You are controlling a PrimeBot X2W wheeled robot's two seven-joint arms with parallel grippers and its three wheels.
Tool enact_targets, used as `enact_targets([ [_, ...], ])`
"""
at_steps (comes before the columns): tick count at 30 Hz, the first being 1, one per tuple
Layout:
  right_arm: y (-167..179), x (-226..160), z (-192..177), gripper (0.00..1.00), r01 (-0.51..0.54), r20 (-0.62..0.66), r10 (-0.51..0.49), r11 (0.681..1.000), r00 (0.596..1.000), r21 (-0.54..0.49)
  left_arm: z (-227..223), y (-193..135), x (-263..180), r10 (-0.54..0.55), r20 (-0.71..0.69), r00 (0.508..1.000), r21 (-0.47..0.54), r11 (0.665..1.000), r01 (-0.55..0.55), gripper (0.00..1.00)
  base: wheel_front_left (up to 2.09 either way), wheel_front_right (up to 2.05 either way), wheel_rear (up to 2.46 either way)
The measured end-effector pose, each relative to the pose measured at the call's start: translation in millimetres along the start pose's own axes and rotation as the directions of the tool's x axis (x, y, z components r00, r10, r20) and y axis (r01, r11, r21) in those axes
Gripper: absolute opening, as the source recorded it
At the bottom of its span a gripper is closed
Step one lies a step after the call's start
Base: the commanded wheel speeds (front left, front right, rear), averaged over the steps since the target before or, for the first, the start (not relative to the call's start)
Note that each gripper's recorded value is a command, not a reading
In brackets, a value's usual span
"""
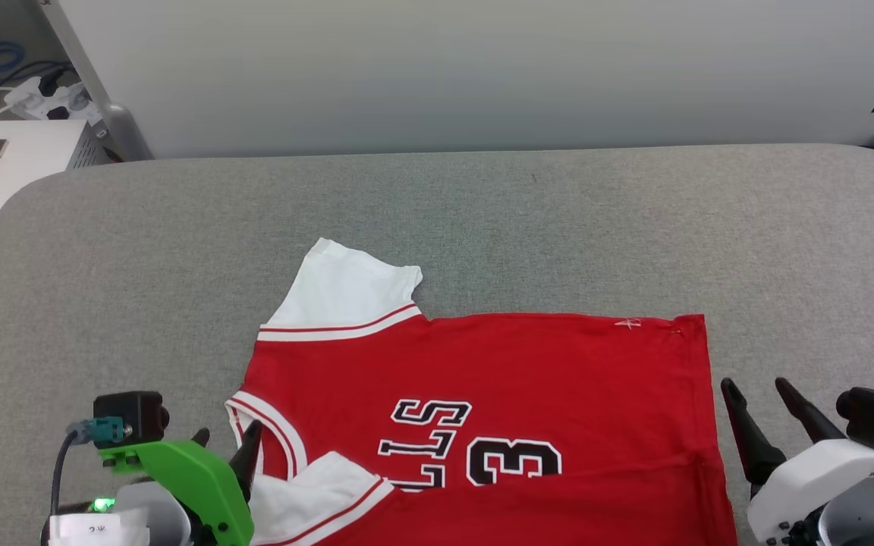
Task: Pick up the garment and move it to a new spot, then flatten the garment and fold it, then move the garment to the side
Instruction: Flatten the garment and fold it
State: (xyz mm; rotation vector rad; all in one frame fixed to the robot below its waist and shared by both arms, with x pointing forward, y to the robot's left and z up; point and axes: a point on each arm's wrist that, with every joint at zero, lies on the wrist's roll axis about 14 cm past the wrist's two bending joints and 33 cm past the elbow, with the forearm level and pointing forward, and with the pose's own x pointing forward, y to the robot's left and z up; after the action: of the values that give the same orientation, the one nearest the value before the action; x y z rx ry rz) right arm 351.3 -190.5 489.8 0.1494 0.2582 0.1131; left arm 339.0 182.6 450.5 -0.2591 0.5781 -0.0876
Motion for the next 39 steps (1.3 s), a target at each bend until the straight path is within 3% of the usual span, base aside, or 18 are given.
enact_targets([
  [7,3,10,48,1.00,0.013,0.197,-0.004,0.999,0.980,-0.040,62,-18,17,-0.033,0.230,0.973,0.106,0.994,0.008,1.00,0.00,0.00,0.00],
  [12,0,23,64,1.00,0.024,0.251,-0.009,0.998,0.968,-0.056,99,-31,40,-0.062,0.343,0.937,0.151,0.989,0.011,1.00,0.00,0.00,0.00],
  [16,-6,35,67,1.00,0.036,0.261,-0.019,0.997,0.965,-0.061,112,-36,68,-0.084,0.345,0.935,0.173,0.985,0.024,1.00,0.00,0.00,0.00],
  [23,-21,53,54,1.00,0.071,0.227,-0.057,0.996,0.972,-0.058,111,-43,131,-0.140,0.169,0.976,0.213,0.972,0.102,1.00,0.00,0.00,0.00],
  [28,-30,60,41,1.00,0.093,0.200,-0.081,0.994,0.976,-0.050,100,-37,170,-0.140,-0.044,0.989,0.223,0.964,0.146,1.00,0.00,0.00,0.00],
  [34,-45,61,26,1.00,0.132,0.167,-0.125,0.991,0.978,-0.036,71,-26,199,-0.102,-0.294,0.950,0.220,0.960,0.171,1.00,0.00,0.00,0.00],
  [39,-56,63,11,1.00,0.163,0.128,-0.158,0.986,0.979,-0.030,50,-23,220,-0.077,-0.399,0.914,0.209,0.963,0.173,1.00,0.00,0.00,0.00],
])
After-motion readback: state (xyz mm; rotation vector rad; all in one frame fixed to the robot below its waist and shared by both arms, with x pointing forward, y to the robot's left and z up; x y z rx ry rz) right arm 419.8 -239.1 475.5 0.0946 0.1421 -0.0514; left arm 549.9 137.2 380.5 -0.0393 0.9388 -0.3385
